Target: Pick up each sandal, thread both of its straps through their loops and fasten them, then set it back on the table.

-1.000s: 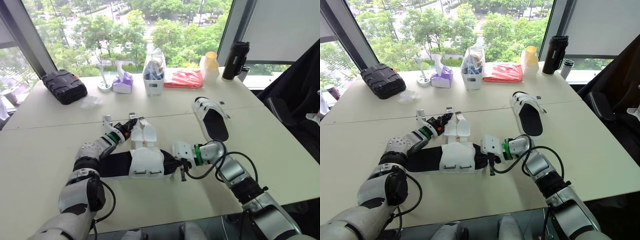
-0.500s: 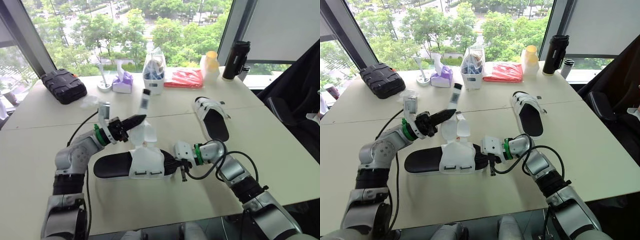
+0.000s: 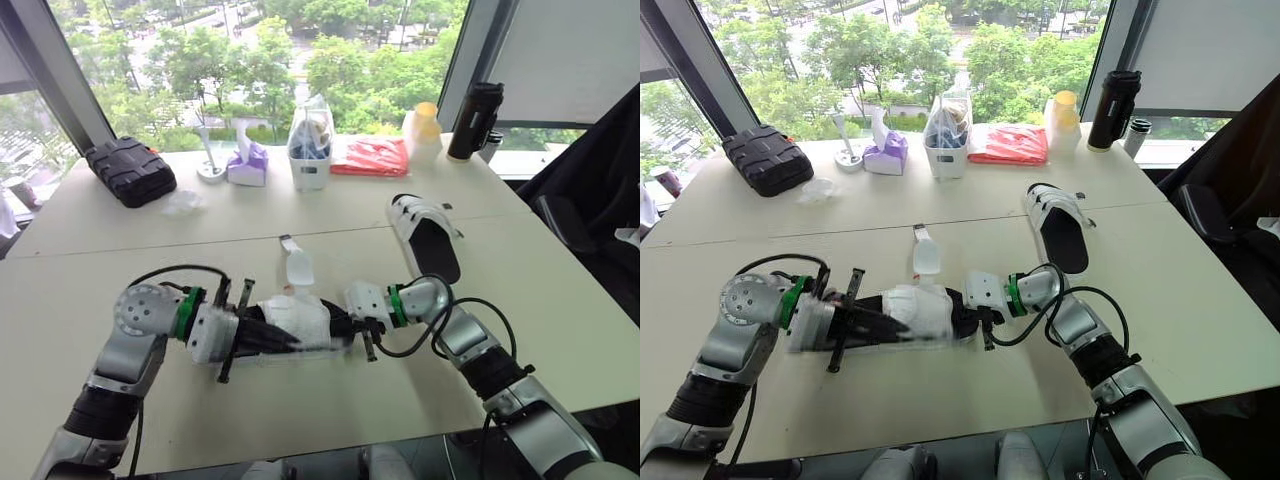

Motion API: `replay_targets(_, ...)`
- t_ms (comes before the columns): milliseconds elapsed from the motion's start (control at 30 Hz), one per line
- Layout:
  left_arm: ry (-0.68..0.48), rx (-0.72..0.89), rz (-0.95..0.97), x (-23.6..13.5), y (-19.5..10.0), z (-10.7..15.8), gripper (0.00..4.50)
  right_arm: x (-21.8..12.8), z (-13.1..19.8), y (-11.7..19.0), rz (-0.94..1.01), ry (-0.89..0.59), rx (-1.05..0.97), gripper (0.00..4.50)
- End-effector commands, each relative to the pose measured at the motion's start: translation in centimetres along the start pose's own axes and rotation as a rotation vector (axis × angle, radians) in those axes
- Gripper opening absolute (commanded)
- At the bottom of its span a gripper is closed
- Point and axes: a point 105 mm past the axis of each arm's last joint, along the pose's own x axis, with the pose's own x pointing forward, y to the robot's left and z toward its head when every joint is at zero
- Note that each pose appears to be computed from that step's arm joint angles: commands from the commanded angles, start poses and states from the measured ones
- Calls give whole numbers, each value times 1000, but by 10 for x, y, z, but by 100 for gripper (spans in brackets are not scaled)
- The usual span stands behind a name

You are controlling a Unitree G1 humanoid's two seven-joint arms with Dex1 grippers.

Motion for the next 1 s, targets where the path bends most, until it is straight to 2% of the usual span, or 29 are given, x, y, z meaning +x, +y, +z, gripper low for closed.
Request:
replay_targets(33, 32, 152, -100, -1, -13, -2, 2, 2, -20, 10, 45, 78, 38, 0)
replay_targets(67, 35, 163, -110, -1, -15, -3, 2, 2, -20, 9, 46, 80, 37, 0)
replay_targets(167, 46, 189, -122, -5, -18, -8, 83, 2, -22, 9, 48, 86, 34, 0)
replay_targets(200, 48, 192, -118, -7, -18, -9, 123, 2, -23, 8, 49, 89, 31, 0)
replay_targets(400, 74, 222, -41, -14, -11, -12, 425, 2, -23, 8, 50, 91, 26, 0)
replay_targets(433, 81, 211, -8, -17, -7, -11, 444, 3, -23, 8, 53, 88, 26, 0)
replay_targets(600, 184, 115, 167, -46, 20, -14, 444, 5, -20, 10, 59, 77, 25, 0)
replay_targets(733, 205, -163, 344, -71, 35, -12, 444, 6, -19, 11, 58, 71, 24, 0)
replay_targets(767, 177, -303, 399, -78, 35, -9, 444, 6, -19, 11, 59, 71, 23, 0)
replay_targets(833, 28, -742, 492, -83, 27, 2, 444, 7, -19, 12, 65, 71, 26, 0)
replay_targets(933, -160, -1125, 504, -75, 21, 23, 444, 7, -20, 15, 73, 72, 28, 0)
replay_targets(1000, -227, -1264, 508, -72, 19, 32, 444, 7, -20, 16, 78, 73, 27, 0)
